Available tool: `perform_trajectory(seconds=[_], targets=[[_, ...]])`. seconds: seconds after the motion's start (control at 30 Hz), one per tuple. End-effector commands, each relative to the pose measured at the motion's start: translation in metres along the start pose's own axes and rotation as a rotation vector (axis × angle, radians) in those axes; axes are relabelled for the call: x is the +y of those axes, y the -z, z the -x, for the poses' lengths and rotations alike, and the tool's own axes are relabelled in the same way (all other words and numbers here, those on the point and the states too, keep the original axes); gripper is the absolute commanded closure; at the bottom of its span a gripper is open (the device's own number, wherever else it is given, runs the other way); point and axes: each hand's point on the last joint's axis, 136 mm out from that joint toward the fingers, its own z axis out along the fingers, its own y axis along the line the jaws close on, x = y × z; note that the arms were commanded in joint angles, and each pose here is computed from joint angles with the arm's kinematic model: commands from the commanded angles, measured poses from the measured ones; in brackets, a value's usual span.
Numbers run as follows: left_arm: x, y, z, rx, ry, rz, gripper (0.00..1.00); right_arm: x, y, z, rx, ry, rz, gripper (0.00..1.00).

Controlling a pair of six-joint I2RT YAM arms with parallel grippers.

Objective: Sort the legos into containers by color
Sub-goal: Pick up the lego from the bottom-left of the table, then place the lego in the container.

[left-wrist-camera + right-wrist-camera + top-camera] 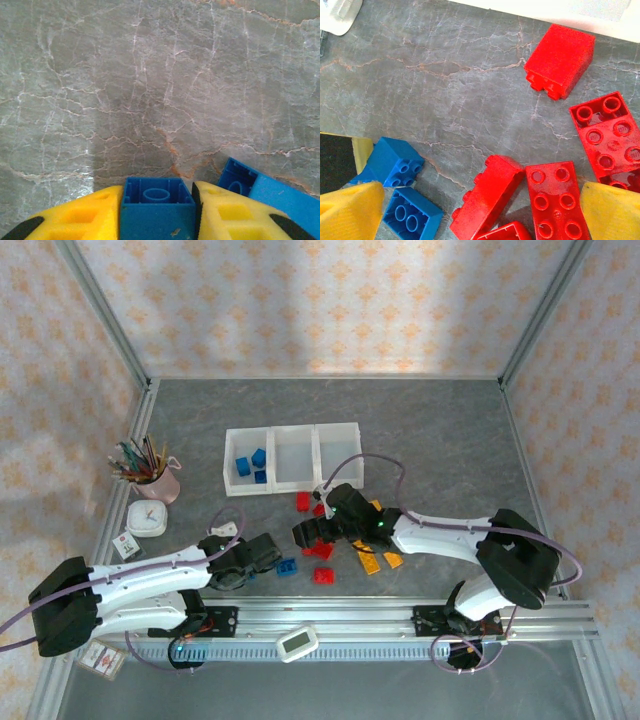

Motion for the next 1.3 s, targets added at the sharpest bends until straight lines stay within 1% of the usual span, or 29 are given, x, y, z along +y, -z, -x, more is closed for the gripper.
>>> perform_trajectory(seconds=[0.0, 0.1, 0.23, 0.4, 0.6, 0.8, 0.9, 0.97, 1.07, 1.13, 1.27], targets=[[0.021, -0.007, -0.004, -0.001, -0.037, 0.063, 0.67, 0.006, -0.001, 0.01, -0.023, -0.003, 0.011, 0.0], [0.02, -0.003, 0.0, -0.017, -0.035, 0.056, 0.7, 0.008, 0.0, 0.013, -0.029, 0.0, 0.012, 0.0], [0.017, 0.007, 0.011, -0.056, -0.023, 0.045, 0.7, 0.011, 0.003, 0.022, -0.049, 0.006, 0.007, 0.0], [0.012, 0.025, 0.033, -0.134, 0.01, 0.019, 0.7, 0.014, 0.008, 0.036, -0.071, 0.007, 0.003, 0.0], [-0.003, 0.054, 0.084, -0.266, 0.04, -0.007, 0.7, 0.004, 0.015, 0.053, -0.102, -0.052, -0.005, 0.0], [-0.03, 0.076, 0.157, -0.417, 0.047, 0.004, 0.7, -0.017, 0.021, 0.07, -0.157, -0.087, -0.055, 0.0], [-0.054, 0.073, 0.19, -0.43, 0.04, -0.033, 0.7, -0.026, 0.024, 0.082, -0.187, -0.108, -0.08, 0.0], [-0.066, 0.066, 0.213, -0.452, 0.038, -0.019, 0.7, -0.031, 0.027, 0.091, -0.207, -0.119, -0.09, 0.0], [-0.083, 0.051, 0.237, -0.449, 0.016, 0.005, 0.7, -0.039, 0.033, 0.102, -0.241, -0.127, -0.107, 0.0], [-0.097, 0.04, 0.251, -0.458, 0.002, -0.008, 0.69, -0.042, 0.034, 0.106, -0.255, -0.126, -0.121, 0.0], [-0.105, 0.018, 0.282, -0.461, 0.004, 0.025, 0.68, -0.045, 0.034, 0.113, -0.275, -0.118, -0.139, 0.0]])
